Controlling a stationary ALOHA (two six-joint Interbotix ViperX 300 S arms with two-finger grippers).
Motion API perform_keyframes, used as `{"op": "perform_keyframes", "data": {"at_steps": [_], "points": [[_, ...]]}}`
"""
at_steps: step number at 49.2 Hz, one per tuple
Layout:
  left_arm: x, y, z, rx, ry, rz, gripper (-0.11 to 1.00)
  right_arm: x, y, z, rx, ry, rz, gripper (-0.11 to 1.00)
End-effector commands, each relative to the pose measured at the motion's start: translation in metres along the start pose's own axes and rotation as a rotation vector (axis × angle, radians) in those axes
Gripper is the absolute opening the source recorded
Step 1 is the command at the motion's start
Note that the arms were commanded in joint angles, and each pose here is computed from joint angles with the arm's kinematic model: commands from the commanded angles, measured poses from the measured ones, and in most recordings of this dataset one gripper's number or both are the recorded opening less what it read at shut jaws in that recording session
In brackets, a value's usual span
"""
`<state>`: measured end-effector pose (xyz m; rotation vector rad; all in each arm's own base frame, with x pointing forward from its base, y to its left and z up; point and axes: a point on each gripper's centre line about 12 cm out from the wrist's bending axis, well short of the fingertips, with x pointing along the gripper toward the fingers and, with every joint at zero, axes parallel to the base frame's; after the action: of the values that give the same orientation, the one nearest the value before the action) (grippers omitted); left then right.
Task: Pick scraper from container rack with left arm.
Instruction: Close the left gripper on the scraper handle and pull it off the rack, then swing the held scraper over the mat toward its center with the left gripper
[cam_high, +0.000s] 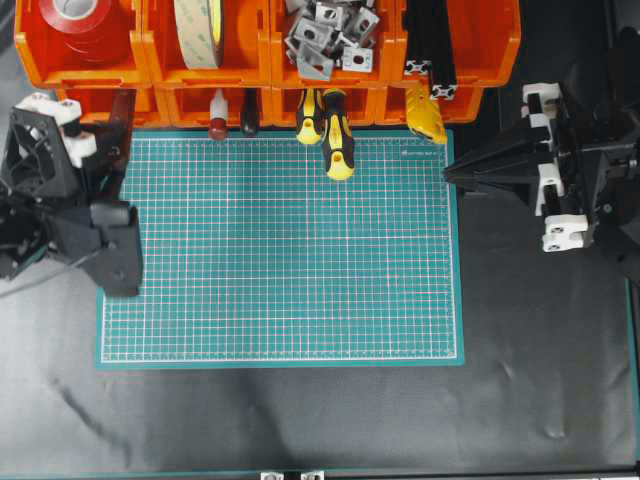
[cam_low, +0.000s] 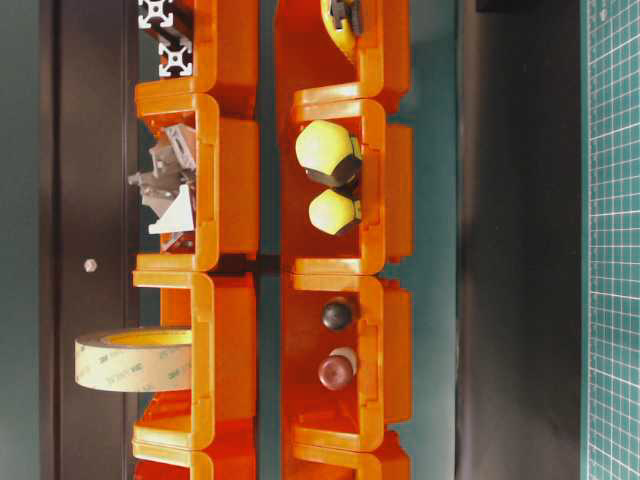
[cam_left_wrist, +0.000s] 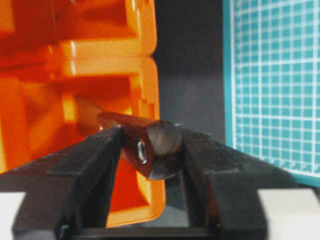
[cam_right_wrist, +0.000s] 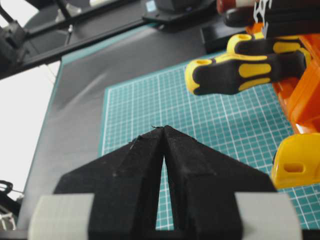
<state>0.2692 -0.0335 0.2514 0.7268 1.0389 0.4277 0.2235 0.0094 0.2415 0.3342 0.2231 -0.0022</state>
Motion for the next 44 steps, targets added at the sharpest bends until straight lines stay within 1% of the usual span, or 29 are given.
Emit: {"op": "perform_keyframes", "data": {"at_steps": [1, 9, 15, 17, 23, 26, 30, 35, 39, 41, 44], "points": [[-0.022, 0.007, 0.015, -0.028, -0.026, 0.016, 0.35, 0.0, 0.005, 0.013, 0.002, -0.043, 0.016, 0.0], [-0.051, 0.013, 0.023, -0.037, -0.005, 0.057, 0.26, -0.002, 0.005, 0.012, 0.0, -0.033, 0.013, 0.0], [-0.079, 0.019, 0.029, -0.06, -0.01, 0.07, 0.2, -0.002, 0.005, 0.012, 0.001, -0.031, 0.015, 0.0], [-0.091, 0.022, 0.033, -0.074, -0.017, 0.072, 0.2, -0.003, 0.005, 0.013, 0.002, -0.034, 0.014, 0.0], [-0.117, 0.025, 0.037, -0.086, -0.011, 0.078, 0.2, -0.007, 0.004, 0.015, 0.002, -0.046, 0.013, 0.0], [-0.132, 0.021, 0.041, -0.065, -0.047, 0.059, 0.2, -0.01, 0.005, 0.016, 0.002, -0.05, 0.015, 0.0], [-0.156, 0.014, 0.048, 0.002, -0.13, 0.014, 0.2, -0.015, 0.006, 0.019, 0.002, -0.052, 0.018, 0.0], [-0.176, 0.003, 0.063, 0.046, -0.224, -0.038, 0.2, -0.02, 0.007, 0.021, 0.002, -0.047, 0.02, 0.0], [-0.183, -0.008, 0.081, 0.061, -0.275, -0.063, 0.2, -0.025, 0.007, 0.02, 0.002, -0.028, 0.018, 0.0], [-0.185, -0.013, 0.091, 0.061, -0.306, -0.075, 0.2, -0.027, 0.008, 0.021, 0.002, -0.023, 0.018, 0.0], [-0.184, -0.021, 0.105, 0.073, -0.353, -0.095, 0.2, -0.029, 0.008, 0.022, 0.002, -0.02, 0.019, 0.0]]}}
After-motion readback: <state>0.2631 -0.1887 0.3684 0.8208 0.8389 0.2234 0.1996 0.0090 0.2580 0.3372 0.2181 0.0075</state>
